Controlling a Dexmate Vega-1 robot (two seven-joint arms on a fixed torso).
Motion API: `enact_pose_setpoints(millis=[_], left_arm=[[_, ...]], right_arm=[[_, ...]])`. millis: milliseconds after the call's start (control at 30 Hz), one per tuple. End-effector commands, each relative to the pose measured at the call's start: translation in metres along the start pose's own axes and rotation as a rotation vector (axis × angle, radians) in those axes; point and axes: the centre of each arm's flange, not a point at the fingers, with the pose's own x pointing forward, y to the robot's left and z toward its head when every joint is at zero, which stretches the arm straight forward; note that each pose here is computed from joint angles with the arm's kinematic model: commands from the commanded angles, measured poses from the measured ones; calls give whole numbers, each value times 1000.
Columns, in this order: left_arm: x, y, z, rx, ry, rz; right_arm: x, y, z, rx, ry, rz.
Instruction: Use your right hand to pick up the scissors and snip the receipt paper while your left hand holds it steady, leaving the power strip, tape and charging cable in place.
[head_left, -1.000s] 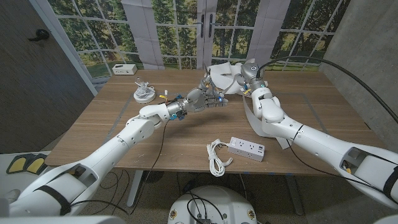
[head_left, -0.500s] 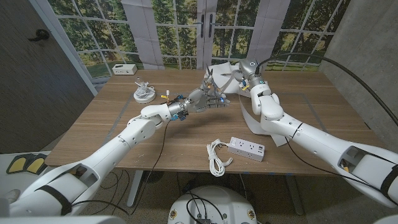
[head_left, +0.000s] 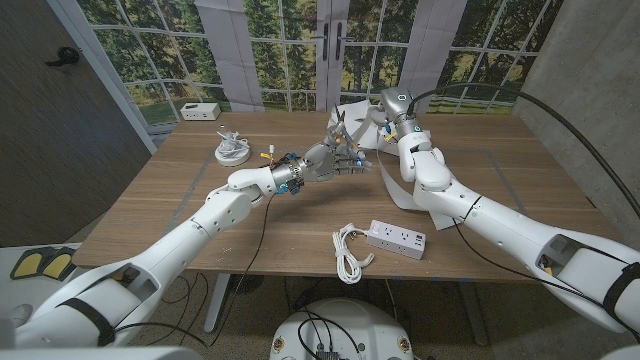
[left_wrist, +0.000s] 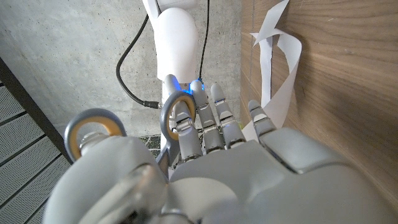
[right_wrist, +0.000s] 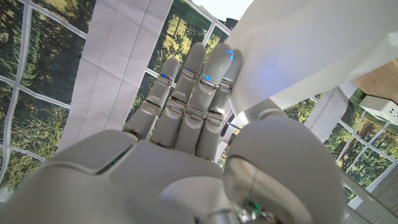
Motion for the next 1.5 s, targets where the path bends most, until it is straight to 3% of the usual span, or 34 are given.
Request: enact_pose_setpoints(millis=[33,433,1033,1500], left_arm=[[2,-4,-2,-3,0,-14],[4,-6,-4,-16,-17,-23],[5,-7,-3,-17,-27,-32],[5,-11,-1,-4,-26,-38]], right_arm=[[7,-11,15,36,2,-24],[5,-15,21,55,-4,-31],[-14,-10,19,94,-34,-63],[-17,-4,19,77,-47,-75]])
